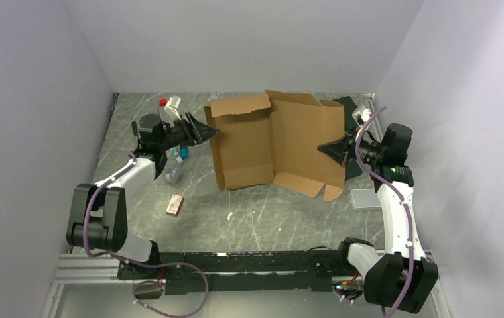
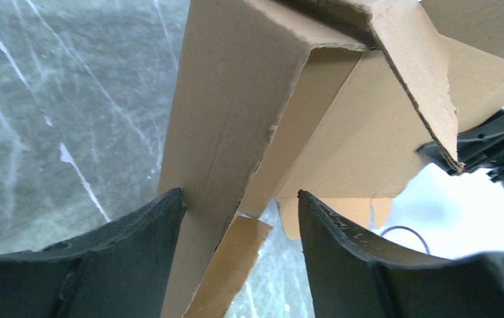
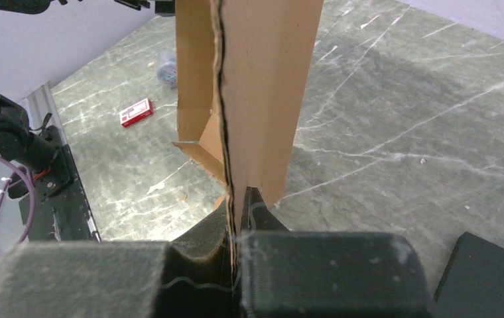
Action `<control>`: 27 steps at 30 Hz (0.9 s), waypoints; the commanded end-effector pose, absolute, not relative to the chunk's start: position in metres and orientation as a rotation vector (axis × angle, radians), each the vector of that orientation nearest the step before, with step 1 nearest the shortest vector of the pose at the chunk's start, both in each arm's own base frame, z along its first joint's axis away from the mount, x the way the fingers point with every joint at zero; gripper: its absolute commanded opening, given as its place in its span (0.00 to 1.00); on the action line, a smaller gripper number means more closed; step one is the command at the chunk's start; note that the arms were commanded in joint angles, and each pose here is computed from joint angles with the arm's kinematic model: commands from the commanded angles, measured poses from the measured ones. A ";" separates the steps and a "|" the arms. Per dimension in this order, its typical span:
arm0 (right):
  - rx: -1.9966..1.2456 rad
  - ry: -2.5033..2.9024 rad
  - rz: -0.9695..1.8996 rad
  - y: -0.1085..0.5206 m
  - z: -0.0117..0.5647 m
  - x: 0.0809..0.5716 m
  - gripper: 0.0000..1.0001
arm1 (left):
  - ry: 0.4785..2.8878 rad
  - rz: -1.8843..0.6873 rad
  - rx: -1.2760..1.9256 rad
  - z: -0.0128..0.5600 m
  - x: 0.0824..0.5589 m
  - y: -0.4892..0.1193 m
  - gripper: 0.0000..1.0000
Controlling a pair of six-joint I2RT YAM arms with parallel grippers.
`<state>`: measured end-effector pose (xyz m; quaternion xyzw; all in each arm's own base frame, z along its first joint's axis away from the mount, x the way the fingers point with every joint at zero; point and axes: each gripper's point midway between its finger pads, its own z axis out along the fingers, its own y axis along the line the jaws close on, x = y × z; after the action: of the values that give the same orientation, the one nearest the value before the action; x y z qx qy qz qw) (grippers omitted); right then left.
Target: Fold the paper box
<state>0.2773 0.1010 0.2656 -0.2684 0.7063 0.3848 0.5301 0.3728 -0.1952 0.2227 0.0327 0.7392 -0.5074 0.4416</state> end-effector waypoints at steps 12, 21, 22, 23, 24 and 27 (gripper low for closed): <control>-0.667 1.678 0.866 0.098 0.272 0.282 0.00 | 1.601 -1.535 0.211 0.286 0.359 -0.205 0.86; -0.669 1.682 0.859 0.098 0.270 0.283 0.00 | 1.603 -1.513 0.127 0.295 0.375 -0.201 0.92; -0.670 1.682 0.859 0.098 0.270 0.282 0.00 | 1.607 -1.509 0.119 0.296 0.376 -0.201 0.94; -0.671 1.683 0.859 0.098 0.270 0.282 0.00 | 1.607 -1.503 0.113 0.297 0.376 -0.200 0.95; -0.670 1.683 0.858 0.098 0.270 0.283 0.00 | 1.603 -1.499 0.107 0.299 0.377 -0.199 0.96; -0.672 1.684 0.859 0.098 0.270 0.282 0.00 | 1.595 -1.497 0.102 0.303 0.377 -0.199 0.97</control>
<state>0.2792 0.0986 0.2629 -0.2684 0.7117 0.3747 0.5301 0.3728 -0.2012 0.2754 0.0323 0.6681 -0.6080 0.4277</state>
